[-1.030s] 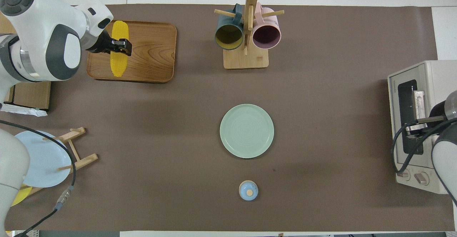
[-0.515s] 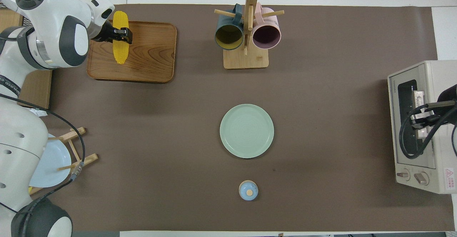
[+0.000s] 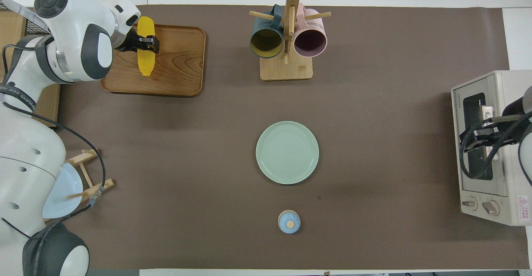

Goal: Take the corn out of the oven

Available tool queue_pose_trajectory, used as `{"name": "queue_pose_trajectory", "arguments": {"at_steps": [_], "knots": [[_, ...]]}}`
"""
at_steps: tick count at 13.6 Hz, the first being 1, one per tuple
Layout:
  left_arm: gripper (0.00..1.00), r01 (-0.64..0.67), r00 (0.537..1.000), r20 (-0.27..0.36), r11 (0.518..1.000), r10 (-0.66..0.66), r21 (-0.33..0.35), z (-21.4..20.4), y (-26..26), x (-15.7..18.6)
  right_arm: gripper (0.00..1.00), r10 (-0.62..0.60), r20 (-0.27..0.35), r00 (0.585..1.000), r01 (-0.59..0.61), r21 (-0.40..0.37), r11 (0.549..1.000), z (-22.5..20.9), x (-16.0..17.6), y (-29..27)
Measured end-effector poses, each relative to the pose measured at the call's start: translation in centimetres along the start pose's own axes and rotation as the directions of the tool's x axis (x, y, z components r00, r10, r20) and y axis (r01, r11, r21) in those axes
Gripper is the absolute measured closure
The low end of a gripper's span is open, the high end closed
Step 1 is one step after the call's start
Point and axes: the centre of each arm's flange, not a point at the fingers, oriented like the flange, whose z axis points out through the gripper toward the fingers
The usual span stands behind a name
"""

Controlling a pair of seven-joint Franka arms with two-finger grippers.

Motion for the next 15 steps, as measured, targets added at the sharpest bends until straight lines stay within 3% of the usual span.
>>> {"name": "queue_pose_trajectory", "arguments": {"at_steps": [3, 4, 5, 9, 15], "knots": [[0.14, 0.001, 1.000, -0.017, 1.000, -0.001, 0.003, -0.6, -0.1, 0.2, 0.00, 0.000, 0.006, 1.000, 0.000, 0.002, 1.000, 0.2, 1.1, 0.1], [0.03, 0.004, 1.000, -0.026, 1.000, -0.004, 0.006, -1.3, -0.3, 0.3, 0.00, 0.000, 0.007, 1.000, 0.000, 0.003, 1.000, 0.3, 1.3, 0.2], [0.00, 0.012, 0.999, -0.035, 1.000, -0.012, 0.008, -2.3, -0.3, 0.4, 0.00, 0.001, 0.007, 1.000, -0.001, 0.003, 1.000, 0.3, 1.5, 0.2], [0.00, 0.045, 0.998, -0.052, 0.999, -0.044, 0.020, -7.8, -0.8, -0.4, 0.00, 0.039, -0.019, 0.999, -0.039, 0.010, 0.999, -0.9, 1.3, 2.3], [0.00, 0.069, 0.997, 0.041, 0.997, -0.070, 0.030, -19.7, -1.8, -4.5, 0.00, 0.045, -0.034, 0.998, -0.045, 0.011, 0.999, -1.5, 1.0, 2.6]]}}
